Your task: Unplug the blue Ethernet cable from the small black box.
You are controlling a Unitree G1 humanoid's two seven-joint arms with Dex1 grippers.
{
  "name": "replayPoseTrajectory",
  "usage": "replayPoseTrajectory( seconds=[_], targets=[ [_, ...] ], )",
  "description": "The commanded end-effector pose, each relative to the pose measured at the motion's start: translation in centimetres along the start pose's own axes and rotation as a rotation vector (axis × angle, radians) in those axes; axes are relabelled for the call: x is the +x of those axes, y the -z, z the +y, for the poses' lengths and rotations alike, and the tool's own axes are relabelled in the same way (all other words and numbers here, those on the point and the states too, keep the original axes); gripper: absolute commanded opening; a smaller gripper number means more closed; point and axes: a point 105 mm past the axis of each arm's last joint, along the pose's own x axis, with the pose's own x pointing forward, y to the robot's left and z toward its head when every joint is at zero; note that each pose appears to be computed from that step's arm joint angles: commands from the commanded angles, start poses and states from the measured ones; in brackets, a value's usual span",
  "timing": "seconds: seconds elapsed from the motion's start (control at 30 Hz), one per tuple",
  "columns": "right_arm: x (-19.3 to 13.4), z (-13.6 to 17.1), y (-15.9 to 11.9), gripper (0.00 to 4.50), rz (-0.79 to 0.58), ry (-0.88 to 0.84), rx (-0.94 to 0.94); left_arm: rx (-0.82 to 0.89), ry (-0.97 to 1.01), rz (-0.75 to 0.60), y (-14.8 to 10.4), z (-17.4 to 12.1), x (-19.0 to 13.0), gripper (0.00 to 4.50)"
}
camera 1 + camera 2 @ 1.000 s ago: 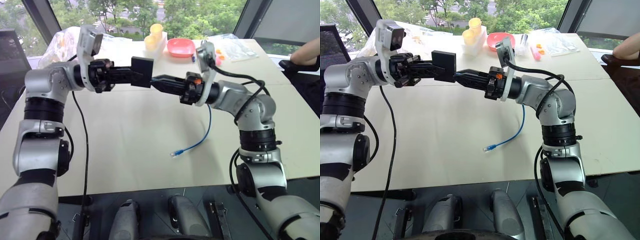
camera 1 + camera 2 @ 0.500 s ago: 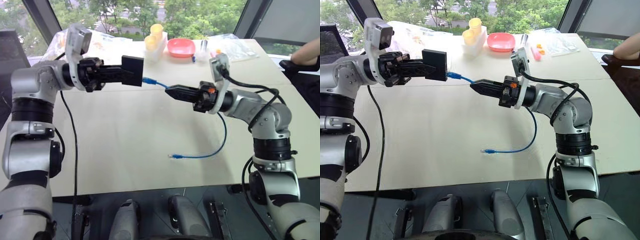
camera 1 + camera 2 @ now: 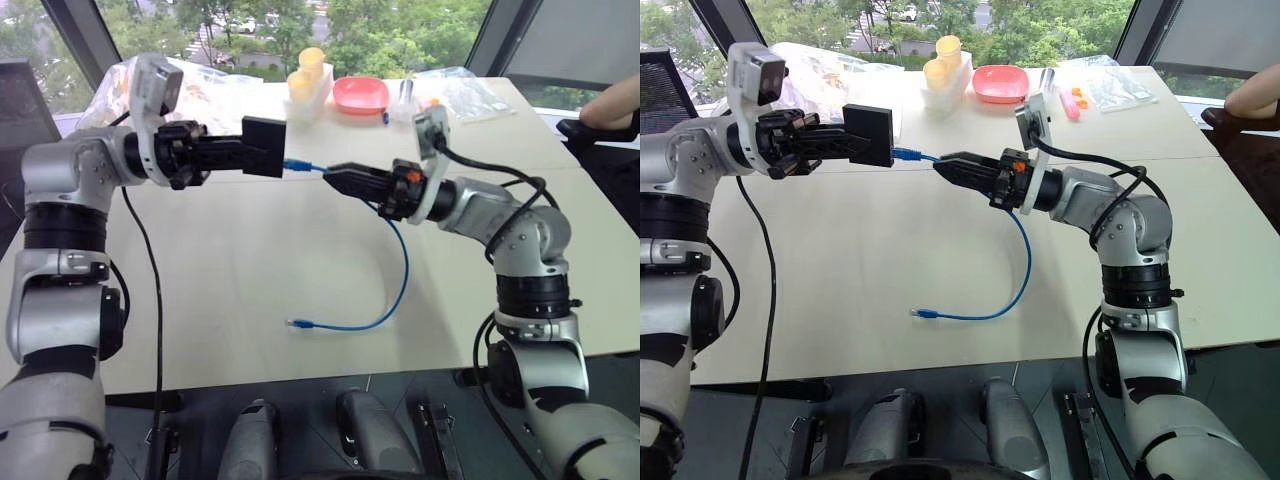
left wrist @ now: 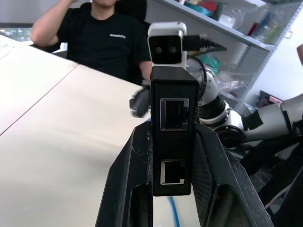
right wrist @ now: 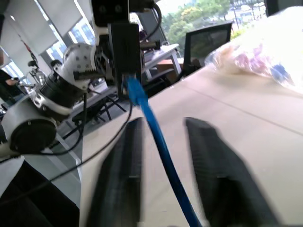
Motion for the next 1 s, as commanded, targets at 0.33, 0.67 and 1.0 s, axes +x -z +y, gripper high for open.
replayPoseTrajectory(
  seconds=[0.33,0.67,1.0],
  targets=[
    [1.4,1.2,-1.4,3.18,-0.036,-0.073,-0.036,0.039,0.017,-0.02,-0.9,-0.3,0.2,0.48],
    [2.6,1.4,-1.0,3.18,-0.029,-0.081,-0.04,0.038,0.031,-0.024,-0.8,-0.1,0.8,0.48],
    [2.9,1.0,-0.8,3.18,-0.028,-0.064,-0.039,0.039,0.036,-0.025,-0.9,-0.2,0.9,0.48]
  ],
)
